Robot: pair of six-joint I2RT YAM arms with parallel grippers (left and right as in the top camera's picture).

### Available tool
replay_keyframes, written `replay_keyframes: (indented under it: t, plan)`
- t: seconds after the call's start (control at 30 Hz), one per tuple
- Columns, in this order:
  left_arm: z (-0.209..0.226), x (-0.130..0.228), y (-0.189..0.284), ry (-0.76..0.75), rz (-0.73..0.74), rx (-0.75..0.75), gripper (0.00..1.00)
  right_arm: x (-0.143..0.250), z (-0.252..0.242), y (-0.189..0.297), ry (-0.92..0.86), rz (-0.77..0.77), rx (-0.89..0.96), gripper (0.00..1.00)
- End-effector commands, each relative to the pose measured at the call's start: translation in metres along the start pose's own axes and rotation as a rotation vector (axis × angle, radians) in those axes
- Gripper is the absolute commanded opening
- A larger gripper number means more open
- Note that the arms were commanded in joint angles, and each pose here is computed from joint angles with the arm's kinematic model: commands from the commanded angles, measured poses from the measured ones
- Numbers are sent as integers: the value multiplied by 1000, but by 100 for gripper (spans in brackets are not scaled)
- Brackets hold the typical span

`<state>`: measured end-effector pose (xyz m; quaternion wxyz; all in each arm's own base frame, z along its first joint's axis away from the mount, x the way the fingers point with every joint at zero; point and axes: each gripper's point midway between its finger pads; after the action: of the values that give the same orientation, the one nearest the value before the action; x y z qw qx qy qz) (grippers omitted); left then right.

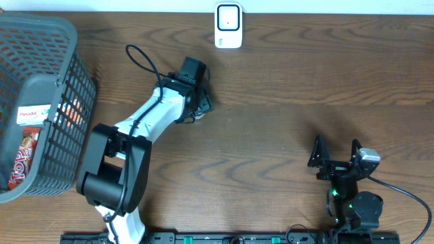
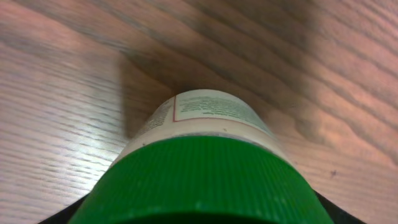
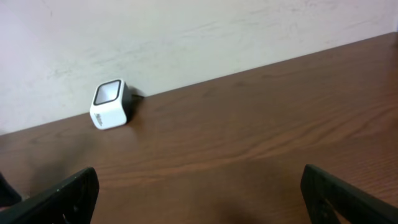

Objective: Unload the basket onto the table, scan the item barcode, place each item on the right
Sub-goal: 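Carry the jar out and set it on the table center, then reach into the basket and grasp the white Panadol box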

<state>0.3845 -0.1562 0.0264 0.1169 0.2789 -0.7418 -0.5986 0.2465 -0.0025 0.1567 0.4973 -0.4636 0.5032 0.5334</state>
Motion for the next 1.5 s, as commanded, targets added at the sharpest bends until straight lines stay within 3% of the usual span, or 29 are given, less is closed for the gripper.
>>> replay_keyframes:
  t: [0.0,0.17,0.27,0.4,0.57,0.67,0.73,0.83,1.03,1.23,1.47]
  plan:
    - [-1,4,-4,-7,4,-14,92,0,1,0,-10,-2,-3,99]
    - [-13,-3,39,-64,-29,35,97,0,1,0,-10,-2,-3,99]
    - [-30,-20,101,-127,-127,119,97,0,1,0,-10,-2,-3,99]
    - [-23,-51,198,-103,-320,173,98,0,1,0,-10,-2,-3,99]
    - [44,-105,345,68,-659,206,98,0,1,0,-10,-2,-3,99]
    - [112,-135,401,255,-833,131,98,0,1,0,-10,-2,-3,99]
    - [161,-151,415,385,-884,57,98,0,1,0,-10,-2,-3,99]
    - [221,-173,398,547,-835,-23,98,0,1,0,-10,-2,-3,99]
    - [313,-203,308,908,-601,-166,98,0,1,0,-10,-2,-3,99]
    - [334,-229,223,989,-466,-245,98,0,1,0,-10,-2,-3,99]
    - [337,-247,157,1026,-427,-301,98,0,1,0,-10,-2,-3,99]
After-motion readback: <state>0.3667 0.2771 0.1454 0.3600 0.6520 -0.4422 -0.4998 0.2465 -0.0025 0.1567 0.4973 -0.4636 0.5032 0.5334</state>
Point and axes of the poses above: each gripper's point midway between its finger pads, its own y axis back along the fingers, its own z axis along the line the jaws close on, x = y × z, and after that the axes turned 13 degrees about y, right-handed
